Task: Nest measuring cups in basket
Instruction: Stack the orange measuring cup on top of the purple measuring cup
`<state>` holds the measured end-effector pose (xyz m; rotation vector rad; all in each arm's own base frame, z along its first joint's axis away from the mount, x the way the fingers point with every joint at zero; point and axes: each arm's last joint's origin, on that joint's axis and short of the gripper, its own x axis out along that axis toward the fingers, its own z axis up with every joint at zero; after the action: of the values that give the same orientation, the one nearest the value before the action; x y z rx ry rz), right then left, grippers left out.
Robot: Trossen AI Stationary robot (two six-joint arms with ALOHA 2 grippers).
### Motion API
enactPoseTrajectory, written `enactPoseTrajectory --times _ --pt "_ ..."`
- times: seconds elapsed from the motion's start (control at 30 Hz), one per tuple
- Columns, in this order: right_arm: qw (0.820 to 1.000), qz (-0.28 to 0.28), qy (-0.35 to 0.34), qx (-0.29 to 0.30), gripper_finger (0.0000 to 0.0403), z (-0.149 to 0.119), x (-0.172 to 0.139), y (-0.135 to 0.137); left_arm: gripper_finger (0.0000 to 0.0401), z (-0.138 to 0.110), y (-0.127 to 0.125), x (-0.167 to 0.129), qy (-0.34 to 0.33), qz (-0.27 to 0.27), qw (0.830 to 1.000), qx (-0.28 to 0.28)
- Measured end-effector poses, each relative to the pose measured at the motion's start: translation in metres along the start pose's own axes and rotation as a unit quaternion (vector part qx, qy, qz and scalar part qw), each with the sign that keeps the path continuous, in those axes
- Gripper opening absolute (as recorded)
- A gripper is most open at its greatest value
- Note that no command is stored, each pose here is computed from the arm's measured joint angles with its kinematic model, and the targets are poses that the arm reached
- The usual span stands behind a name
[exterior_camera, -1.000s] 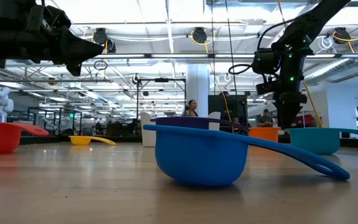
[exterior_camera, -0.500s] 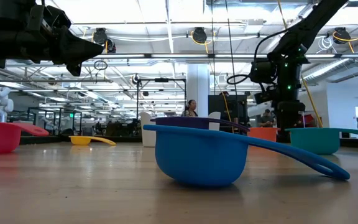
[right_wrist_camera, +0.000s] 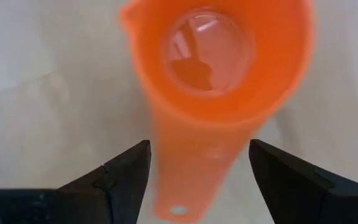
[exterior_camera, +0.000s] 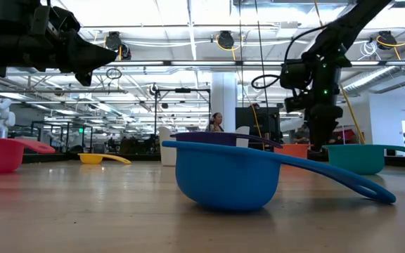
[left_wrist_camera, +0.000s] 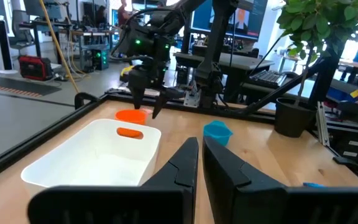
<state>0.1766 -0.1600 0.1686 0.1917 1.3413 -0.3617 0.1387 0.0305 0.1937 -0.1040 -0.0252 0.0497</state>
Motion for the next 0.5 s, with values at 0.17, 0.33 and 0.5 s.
enactPoseTrajectory --times 0.17,0.33,0.5 --pt "1.0 -0.01 -0.009 0.017 0.0265 0.0036 0.0013 0.0015 0.0028 0.0 0.0 -0.0001 0.0 0.0 1.0 0.0" --pt "0.999 -0.009 -0.01 0.03 0.0249 0.0038 0.0013 0.0016 0.0028 0.0001 0.0 0.0 0.0 0.0 1.0 0.0" --pt "1.0 -0.008 -0.006 0.029 0.0197 0.003 0.0013 0.0019 0.0028 0.0001 0.0 0.0 0.0 0.0 1.0 0.0"
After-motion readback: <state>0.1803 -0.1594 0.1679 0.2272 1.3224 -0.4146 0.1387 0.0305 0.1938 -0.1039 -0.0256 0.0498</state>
